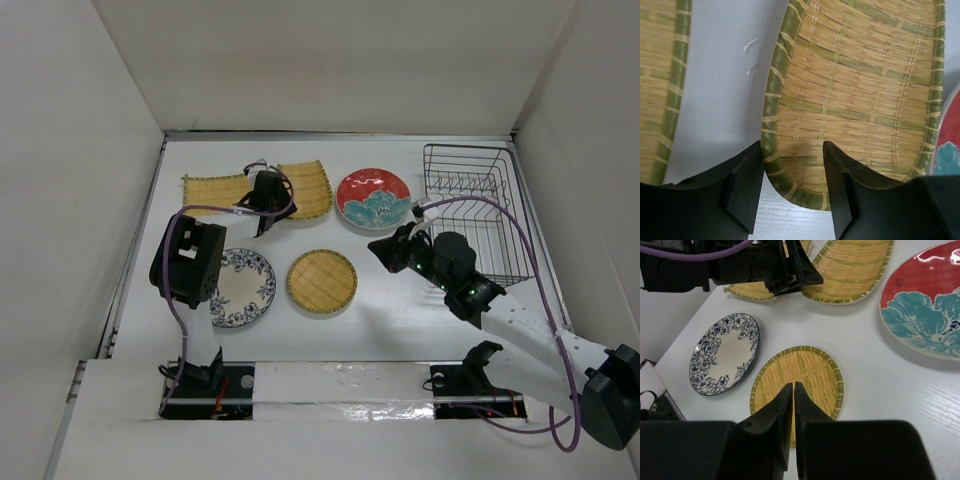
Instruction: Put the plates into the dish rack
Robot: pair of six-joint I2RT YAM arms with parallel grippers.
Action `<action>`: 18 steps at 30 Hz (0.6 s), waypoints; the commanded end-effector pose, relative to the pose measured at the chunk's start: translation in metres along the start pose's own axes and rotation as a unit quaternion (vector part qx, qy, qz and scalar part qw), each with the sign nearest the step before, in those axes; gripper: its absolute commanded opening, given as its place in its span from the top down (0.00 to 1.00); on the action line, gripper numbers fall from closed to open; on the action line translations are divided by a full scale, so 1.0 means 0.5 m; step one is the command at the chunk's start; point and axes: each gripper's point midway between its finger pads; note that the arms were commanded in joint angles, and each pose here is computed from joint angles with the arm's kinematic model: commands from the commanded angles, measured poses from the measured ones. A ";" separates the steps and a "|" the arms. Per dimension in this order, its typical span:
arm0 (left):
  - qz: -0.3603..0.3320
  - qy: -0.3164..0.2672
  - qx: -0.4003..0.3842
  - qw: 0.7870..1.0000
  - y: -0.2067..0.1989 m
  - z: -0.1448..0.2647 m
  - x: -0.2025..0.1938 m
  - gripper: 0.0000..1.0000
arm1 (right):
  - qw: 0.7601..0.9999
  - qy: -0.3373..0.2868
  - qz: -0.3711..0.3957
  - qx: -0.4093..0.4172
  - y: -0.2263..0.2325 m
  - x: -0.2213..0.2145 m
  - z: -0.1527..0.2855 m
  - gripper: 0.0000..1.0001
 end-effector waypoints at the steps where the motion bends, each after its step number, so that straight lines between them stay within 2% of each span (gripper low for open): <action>1: 0.035 -0.026 -0.052 0.998 -0.041 0.003 0.027 0.55 | 1.000 -0.026 0.005 0.013 0.017 0.029 -0.005 0.89; 5: 0.056 -0.032 -0.063 0.996 -0.042 0.002 0.019 0.62 | 1.000 -0.027 0.006 0.014 0.017 0.031 -0.004 0.89; 8: 0.074 -0.043 -0.073 0.994 -0.042 0.007 0.019 0.73 | 1.000 -0.026 0.006 0.012 0.015 0.029 -0.004 0.89; 11: 0.089 -0.053 -0.073 0.992 -0.034 0.011 0.018 0.86 | 1.000 -0.025 0.008 0.010 0.014 0.029 -0.004 0.89; 12: 0.090 -0.056 -0.070 0.992 -0.030 0.013 0.018 0.97 | 1.000 -0.027 0.008 0.011 0.015 0.032 -0.004 0.89; 13: 0.091 -0.061 -0.070 0.992 -0.028 0.016 0.019 1.00 | 1.000 -0.027 0.008 0.009 0.014 0.032 -0.004 0.89; 18: 0.100 -0.104 -0.071 0.987 -0.020 0.067 0.060 1.00 | 1.000 -0.024 0.009 0.005 0.009 0.028 -0.008 0.89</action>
Point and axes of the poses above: each gripper's point midway between its finger pads, its own z axis back along the fingers, its own y axis along the line the jaws close on, x = y × z, and after that the axes turned 1 degree about -z, right-handed
